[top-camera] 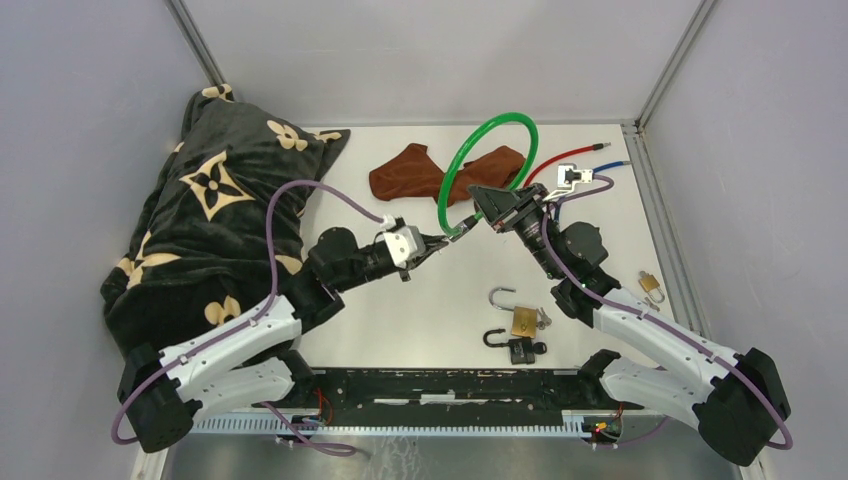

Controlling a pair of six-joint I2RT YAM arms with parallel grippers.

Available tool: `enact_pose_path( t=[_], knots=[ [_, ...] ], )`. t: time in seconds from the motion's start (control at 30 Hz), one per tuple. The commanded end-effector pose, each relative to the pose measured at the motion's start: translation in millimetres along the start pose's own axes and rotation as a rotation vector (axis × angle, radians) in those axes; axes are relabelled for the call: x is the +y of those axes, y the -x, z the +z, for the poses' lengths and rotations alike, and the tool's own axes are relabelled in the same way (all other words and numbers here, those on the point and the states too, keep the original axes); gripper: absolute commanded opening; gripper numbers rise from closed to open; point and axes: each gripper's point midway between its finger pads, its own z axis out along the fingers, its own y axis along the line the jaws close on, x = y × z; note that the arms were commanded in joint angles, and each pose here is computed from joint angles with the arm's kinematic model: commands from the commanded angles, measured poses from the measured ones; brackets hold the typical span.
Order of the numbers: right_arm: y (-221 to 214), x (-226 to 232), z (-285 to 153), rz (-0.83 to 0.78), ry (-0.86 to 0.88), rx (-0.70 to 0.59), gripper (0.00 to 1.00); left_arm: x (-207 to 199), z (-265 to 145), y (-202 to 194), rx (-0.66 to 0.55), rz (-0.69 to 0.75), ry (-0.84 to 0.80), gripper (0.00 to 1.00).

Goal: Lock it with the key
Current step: Lock the lock.

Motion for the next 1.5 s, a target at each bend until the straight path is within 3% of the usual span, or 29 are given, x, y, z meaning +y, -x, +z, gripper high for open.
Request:
enact_pose_path(
  t=[0.0,0.33,0.7,0.83,0.93,1.07,1.3,1.47],
  knots=[
    [19,34,2,0.017,0.122,-0.054,0.0,-38,-7,39,-0.077,-0.498,-0.249,0.02],
    [15,35,3,0.024,0.131,-0.036,0.0,-39,-1,35,-0.062,-0.801,-0.232,0.02],
    [16,32,2,0.015,0.125,-0.043,0.0,-33,-4,46,-0.109,-0.742,-0.224,0.02],
    [17,31,2,0.014,0.12,-0.047,0.0,-26,-7,37,-0.099,-0.695,-0.17,0.42],
    [18,31,1,0.007,0.115,-0.049,0.0,-22,-14,23,-0.074,-0.66,-0.125,0.55],
    [19,31,1,-0.001,0.113,-0.052,0.0,-17,-23,12,-0.054,-0.589,-0.096,0.65],
    [15,28,4,0.002,0.106,-0.041,0.0,24,-24,74,-0.261,-0.337,-0.005,0.72],
    [13,30,6,0.008,0.117,-0.029,0.0,36,-14,92,-0.342,-0.39,0.017,0.72]
  ],
)
